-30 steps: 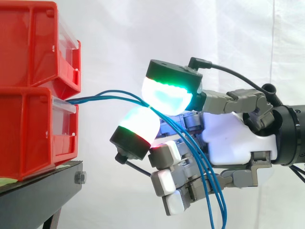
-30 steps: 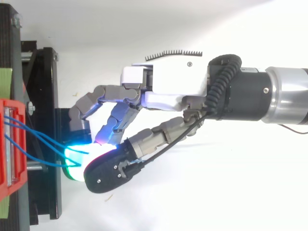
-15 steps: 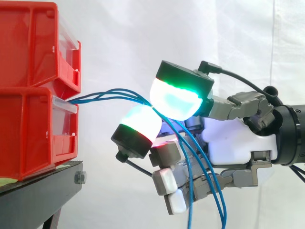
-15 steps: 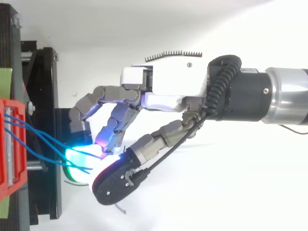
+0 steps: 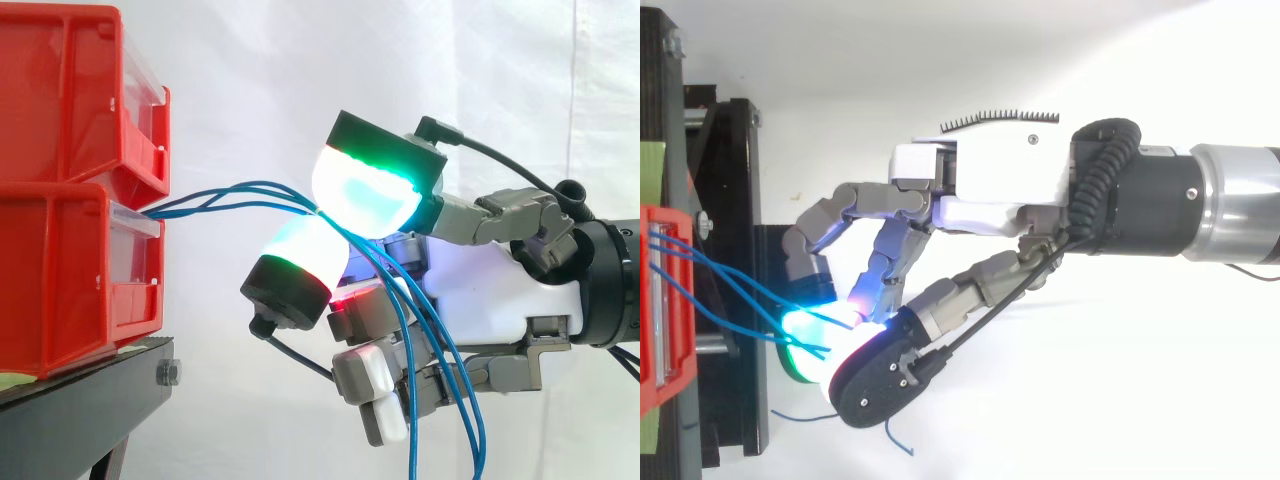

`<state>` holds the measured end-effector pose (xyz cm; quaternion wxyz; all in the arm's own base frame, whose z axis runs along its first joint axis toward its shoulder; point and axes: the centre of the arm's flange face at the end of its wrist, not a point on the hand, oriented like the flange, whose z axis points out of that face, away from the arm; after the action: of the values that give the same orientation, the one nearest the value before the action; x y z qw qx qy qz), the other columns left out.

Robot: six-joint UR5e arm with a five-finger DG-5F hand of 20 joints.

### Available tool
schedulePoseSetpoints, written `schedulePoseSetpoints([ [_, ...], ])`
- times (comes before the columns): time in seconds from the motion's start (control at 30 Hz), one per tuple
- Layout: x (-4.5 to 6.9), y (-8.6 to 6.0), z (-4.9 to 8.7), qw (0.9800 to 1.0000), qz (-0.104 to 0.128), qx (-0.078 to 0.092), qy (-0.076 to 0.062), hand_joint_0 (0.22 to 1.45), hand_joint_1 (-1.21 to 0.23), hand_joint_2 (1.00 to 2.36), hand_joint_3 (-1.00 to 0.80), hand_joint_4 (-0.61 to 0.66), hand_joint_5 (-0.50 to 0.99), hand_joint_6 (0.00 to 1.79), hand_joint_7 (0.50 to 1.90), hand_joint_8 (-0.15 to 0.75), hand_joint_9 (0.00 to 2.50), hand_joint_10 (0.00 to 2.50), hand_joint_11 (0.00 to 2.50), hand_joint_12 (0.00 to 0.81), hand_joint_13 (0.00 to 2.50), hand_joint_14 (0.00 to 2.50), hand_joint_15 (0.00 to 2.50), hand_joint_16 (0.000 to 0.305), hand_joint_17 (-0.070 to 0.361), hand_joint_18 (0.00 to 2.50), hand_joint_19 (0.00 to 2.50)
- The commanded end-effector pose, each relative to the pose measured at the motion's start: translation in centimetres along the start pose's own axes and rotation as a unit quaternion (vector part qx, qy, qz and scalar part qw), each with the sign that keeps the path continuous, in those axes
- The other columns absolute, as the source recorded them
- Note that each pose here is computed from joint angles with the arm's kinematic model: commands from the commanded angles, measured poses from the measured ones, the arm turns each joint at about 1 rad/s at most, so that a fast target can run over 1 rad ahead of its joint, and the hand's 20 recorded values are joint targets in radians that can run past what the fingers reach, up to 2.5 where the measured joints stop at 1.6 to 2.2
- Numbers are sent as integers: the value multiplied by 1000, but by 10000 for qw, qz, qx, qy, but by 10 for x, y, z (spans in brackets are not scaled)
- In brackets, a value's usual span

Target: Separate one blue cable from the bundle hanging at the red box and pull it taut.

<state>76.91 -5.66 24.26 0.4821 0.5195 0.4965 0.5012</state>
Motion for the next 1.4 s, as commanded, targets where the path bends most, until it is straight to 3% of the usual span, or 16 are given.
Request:
schedulePoseSetpoints([
  [0.0, 1, 0, 0, 10000, 0, -5, 1, 605, -627, 1000, -493, 86, -145, 858, 1235, 289, 1142, 31, 1074, 345, 1054, 25, 724, 41, 92, 927, 692],
  [0.23, 1, 0, 0, 10000, 0, -5, 1, 581, -756, 1000, -500, 123, -176, 850, 1169, 284, 1068, 30, 1073, 349, 1031, 23, 727, 42, 95, 916, 671],
  [0.3, 1, 0, 0, 10000, 0, -5, 1, 528, -709, 1000, -500, 127, -175, 853, 1143, 298, 1076, 29, 1069, 359, 1041, 25, 728, 44, 100, 939, 665],
  [0.37, 1, -1, 0, 10000, -1, 3, 0, 494, -568, 1000, -500, 146, -172, 845, 1118, 313, 1105, 28, 1059, 373, 1057, 21, 718, 47, 106, 964, 650],
  [0.57, 1, 0, 0, 10000, 0, -5, -7, 552, -467, 1000, -500, 134, -168, 831, 1120, 295, 1107, 29, 1054, 353, 1043, 24, 722, 43, 98, 927, 675],
  [0.77, 1, 0, 0, 10000, 0, -5, -7, 644, -771, 1012, -358, 78, -176, 866, 1264, 282, 1071, 31, 1066, 348, 1029, 23, 724, 41, 93, 918, 665],
  [1.17, 0, -2, 0, 10000, -1, 10, -15, 782, -890, 1000, -500, -56, -187, 902, 1258, 277, 1049, 31, 1069, 331, 1003, 24, 691, 39, 88, 913, 579],
  [1.37, 1, -2, 0, 10000, -2, 17, -16, 697, -963, 1000, -500, 10, -162, 898, 1381, 271, 1091, 31, 1077, 328, 995, 26, 705, 39, 87, 898, 593],
])
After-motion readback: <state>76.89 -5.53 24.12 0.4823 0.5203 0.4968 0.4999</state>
